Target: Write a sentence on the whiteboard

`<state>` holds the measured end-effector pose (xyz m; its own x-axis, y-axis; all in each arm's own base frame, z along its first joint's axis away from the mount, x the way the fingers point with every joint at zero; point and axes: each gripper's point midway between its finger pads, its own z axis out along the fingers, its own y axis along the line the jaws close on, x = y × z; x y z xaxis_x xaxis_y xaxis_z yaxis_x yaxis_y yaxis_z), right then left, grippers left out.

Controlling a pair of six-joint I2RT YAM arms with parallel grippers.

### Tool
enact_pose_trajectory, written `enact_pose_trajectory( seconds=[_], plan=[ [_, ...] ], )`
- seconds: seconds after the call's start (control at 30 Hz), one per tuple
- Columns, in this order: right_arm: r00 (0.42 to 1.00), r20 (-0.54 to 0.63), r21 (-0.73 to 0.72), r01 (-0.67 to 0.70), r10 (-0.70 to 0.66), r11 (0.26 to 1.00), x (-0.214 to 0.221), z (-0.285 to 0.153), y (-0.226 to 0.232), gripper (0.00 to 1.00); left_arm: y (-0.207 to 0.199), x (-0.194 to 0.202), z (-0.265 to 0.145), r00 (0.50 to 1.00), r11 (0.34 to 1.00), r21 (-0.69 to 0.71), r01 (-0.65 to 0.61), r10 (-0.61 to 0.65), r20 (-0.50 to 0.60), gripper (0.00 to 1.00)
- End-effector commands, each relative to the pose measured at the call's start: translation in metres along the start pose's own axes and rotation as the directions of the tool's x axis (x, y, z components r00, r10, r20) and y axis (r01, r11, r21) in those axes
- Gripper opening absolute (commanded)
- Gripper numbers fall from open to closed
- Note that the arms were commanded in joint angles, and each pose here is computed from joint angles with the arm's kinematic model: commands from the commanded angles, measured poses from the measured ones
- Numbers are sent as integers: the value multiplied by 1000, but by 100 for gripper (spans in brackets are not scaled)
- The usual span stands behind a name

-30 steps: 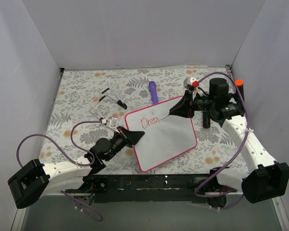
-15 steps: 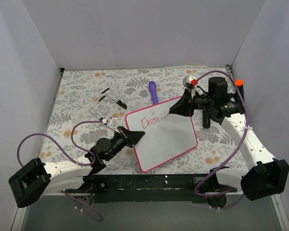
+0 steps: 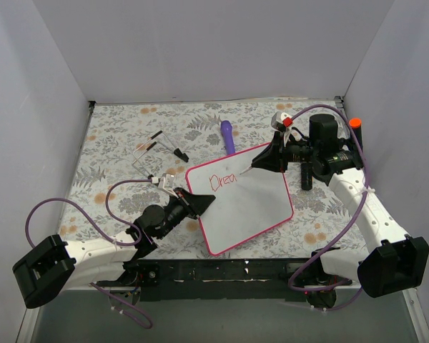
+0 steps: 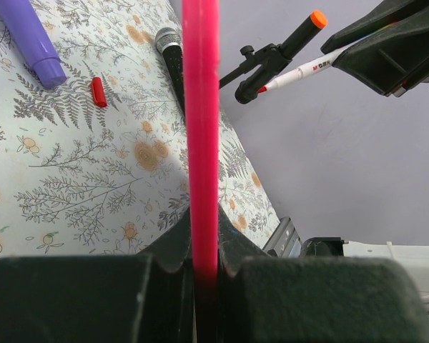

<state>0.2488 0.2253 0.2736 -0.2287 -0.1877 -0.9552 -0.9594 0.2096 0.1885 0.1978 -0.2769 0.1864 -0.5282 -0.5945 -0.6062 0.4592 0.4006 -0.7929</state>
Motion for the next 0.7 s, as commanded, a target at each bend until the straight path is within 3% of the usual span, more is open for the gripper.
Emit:
enact_pose_trajectory(
  seconds=[0.0,0.67],
  plan=[
    [998,28,-4,51,-51,999,-16,-2,1,1,-49,-40,0,990,985,165,43,-64,127,0],
    [998,9,-6,68,-68,998,-14,0,-5,1,-47,-40,4,987,984,162,71,-93,135,0]
  ],
)
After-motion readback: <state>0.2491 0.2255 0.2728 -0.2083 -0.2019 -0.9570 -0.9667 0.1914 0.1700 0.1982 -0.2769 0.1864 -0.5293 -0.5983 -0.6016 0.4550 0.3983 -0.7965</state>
